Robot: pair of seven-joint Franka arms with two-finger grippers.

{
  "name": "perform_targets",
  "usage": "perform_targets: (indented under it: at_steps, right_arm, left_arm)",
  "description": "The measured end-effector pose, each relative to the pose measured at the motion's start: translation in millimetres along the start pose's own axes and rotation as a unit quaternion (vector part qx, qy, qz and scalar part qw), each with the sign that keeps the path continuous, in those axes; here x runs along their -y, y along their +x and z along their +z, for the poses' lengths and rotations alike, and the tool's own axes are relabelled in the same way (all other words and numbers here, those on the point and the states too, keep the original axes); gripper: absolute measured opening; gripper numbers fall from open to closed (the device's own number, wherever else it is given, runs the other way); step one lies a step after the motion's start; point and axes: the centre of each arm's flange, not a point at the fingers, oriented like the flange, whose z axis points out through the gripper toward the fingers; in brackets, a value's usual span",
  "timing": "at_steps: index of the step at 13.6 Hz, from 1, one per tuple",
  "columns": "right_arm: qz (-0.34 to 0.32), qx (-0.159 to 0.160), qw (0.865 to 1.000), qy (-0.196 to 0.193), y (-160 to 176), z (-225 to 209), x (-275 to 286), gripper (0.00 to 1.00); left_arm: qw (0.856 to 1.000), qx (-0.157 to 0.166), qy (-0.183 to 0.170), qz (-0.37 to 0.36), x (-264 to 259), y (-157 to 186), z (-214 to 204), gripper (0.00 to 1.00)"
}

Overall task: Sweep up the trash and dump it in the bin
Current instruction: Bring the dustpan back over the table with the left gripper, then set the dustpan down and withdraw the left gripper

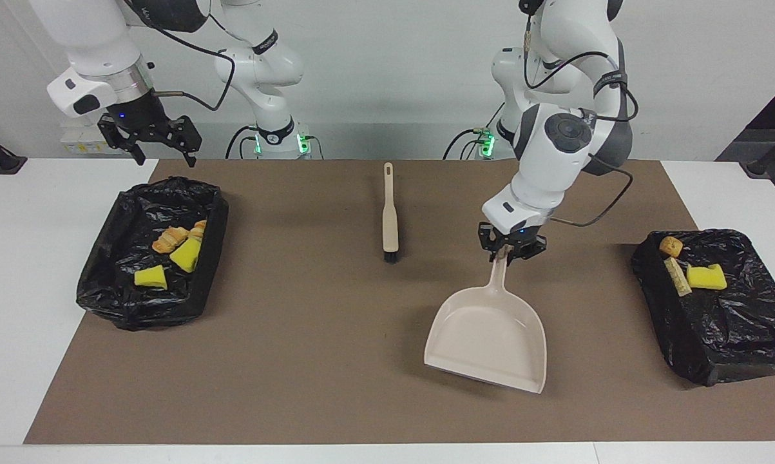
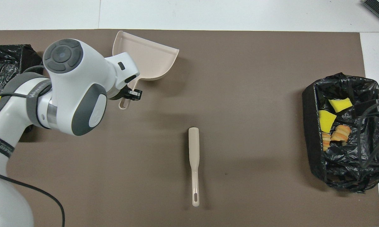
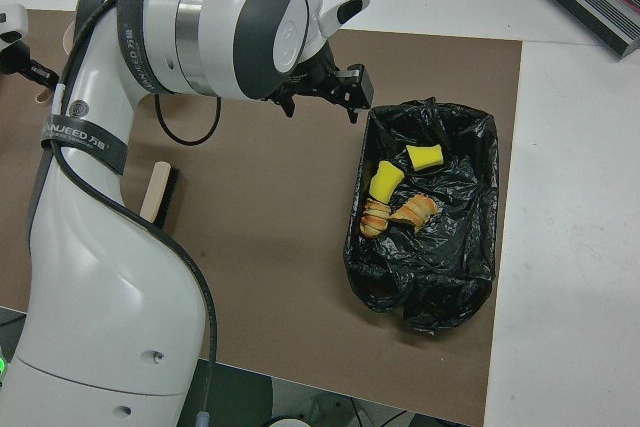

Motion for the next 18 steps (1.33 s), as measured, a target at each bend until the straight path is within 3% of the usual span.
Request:
perform_targets:
  at_steps: [3, 6, 11, 14, 18]
  right_arm:
    - [0.0, 0.001, 1.0, 0.0, 0, 1, 0, 1.0]
    - [0.0, 0.0, 1.0, 0.0, 0, 1, 0, 1.0]
    - [0.0, 0.001, 1.0, 0.0, 0, 2, 0, 1.0]
    - [0.0, 0.001, 1.0, 0.0, 0, 2, 0, 1.0]
    - [0.001, 0.001, 1.0, 0.0, 0, 3, 0, 1.0]
  left_arm:
    - [0.999, -0.025, -0.034, -0.026, -36, 15, 20, 0.32]
    - [0.998, -0.038, -0.044, -0.039, -76, 17, 40, 0.32]
    - [0.997, -0.039, -0.051, -0.041, -126, 10, 64, 0.32]
    - [0.996, -0.035, -0.054, -0.056, -159, 3, 101, 0.32]
    - [0.997, -0.023, -0.049, -0.058, -164, 0, 115, 0.32]
